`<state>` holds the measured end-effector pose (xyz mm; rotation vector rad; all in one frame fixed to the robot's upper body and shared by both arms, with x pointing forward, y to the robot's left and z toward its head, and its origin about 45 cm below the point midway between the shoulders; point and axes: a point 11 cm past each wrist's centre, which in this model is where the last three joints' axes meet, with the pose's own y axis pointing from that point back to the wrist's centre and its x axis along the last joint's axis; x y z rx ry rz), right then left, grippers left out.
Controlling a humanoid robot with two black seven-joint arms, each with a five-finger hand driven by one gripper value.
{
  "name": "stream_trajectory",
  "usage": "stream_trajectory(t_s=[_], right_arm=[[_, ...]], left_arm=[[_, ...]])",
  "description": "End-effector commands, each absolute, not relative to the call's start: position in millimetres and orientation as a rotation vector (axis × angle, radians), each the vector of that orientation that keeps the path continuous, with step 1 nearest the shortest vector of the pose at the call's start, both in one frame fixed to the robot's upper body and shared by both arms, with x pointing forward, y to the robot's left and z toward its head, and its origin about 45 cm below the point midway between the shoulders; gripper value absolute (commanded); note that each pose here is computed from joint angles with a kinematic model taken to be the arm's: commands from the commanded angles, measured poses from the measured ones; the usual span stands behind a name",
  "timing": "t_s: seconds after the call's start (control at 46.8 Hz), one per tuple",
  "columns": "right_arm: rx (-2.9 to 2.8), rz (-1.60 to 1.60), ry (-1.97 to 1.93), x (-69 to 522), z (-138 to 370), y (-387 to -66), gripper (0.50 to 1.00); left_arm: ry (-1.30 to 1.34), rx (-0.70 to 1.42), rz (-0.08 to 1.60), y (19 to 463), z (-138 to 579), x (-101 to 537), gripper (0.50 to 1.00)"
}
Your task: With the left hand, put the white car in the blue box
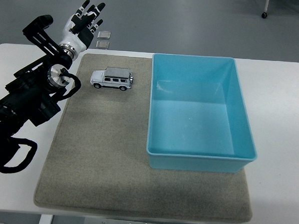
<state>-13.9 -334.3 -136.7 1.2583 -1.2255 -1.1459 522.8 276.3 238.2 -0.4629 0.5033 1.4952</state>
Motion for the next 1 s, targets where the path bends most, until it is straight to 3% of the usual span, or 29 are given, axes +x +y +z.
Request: stream_trajectory(t_s=[0.0,0.427,0.983], right_arm=[[1.258,-1.146,-1.226,-13.9,-136.7,-334.2,0.936],[1.258,-1.146,-1.226,-13.9,-136.7,-334.2,0.936],[1.258,-1.146,-1.226,-13.9,-136.7,-334.2,0.936]], left_arm=[[0.496,-0.45,1.491,275.3,237.4,522.4,0.999],[0.46,-0.384,1.486,273.9,234.8,521.7,0.996],[0.097,0.078,1.301,252.3,236.4,521.0,0.996]])
